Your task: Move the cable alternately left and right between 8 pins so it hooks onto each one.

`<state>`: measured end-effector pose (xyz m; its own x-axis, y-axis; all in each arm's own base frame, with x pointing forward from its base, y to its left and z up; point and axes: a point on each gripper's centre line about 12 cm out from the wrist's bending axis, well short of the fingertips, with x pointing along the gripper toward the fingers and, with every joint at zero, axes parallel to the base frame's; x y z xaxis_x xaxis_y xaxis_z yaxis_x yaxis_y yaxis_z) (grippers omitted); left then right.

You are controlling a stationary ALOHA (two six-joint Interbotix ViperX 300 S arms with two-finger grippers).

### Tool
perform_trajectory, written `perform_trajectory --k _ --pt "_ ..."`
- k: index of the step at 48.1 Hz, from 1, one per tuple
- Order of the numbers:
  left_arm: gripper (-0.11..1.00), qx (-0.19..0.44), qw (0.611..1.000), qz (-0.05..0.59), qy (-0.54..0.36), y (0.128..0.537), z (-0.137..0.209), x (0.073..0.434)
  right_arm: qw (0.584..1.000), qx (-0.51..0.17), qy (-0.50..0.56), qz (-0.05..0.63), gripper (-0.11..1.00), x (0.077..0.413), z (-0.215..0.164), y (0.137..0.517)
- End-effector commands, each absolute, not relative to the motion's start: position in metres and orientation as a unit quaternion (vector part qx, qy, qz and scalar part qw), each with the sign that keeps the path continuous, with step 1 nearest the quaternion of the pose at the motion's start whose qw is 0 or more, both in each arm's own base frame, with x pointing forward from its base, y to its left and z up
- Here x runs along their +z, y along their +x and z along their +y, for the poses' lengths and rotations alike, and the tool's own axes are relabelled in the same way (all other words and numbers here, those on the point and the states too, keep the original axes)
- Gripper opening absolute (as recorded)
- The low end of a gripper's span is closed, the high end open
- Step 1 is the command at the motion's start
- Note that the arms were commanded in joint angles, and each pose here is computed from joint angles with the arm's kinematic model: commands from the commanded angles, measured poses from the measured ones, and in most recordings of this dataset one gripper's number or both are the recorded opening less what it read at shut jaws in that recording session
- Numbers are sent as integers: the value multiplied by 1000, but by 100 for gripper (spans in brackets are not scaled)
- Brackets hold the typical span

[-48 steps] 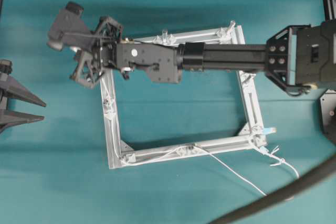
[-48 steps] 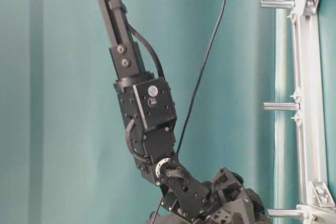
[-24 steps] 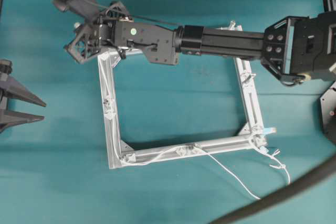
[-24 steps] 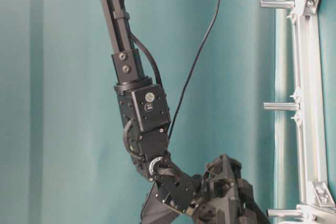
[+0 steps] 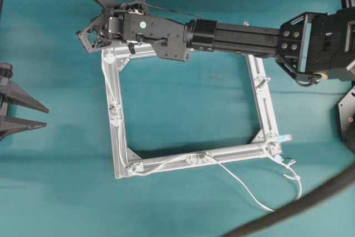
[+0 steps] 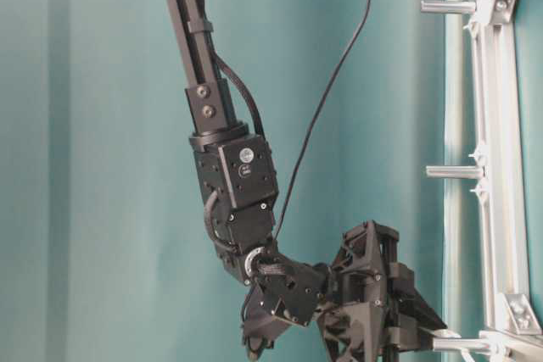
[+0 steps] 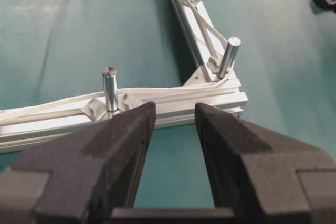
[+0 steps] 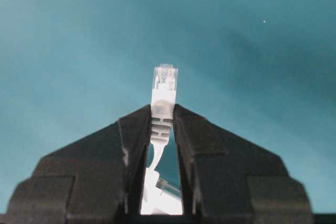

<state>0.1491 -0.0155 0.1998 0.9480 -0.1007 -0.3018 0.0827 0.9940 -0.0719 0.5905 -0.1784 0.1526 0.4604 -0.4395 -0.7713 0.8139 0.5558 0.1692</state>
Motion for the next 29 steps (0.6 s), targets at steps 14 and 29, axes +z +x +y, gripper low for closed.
perform_trajectory --k 14,29 --pt "44 -49 988 145 -32 151 -16 207 810 -386 288 335 15 179 -163 576" --pt "44 -47 985 165 -28 148 -16 192 827 -364 278 325 15 190 -140 563"
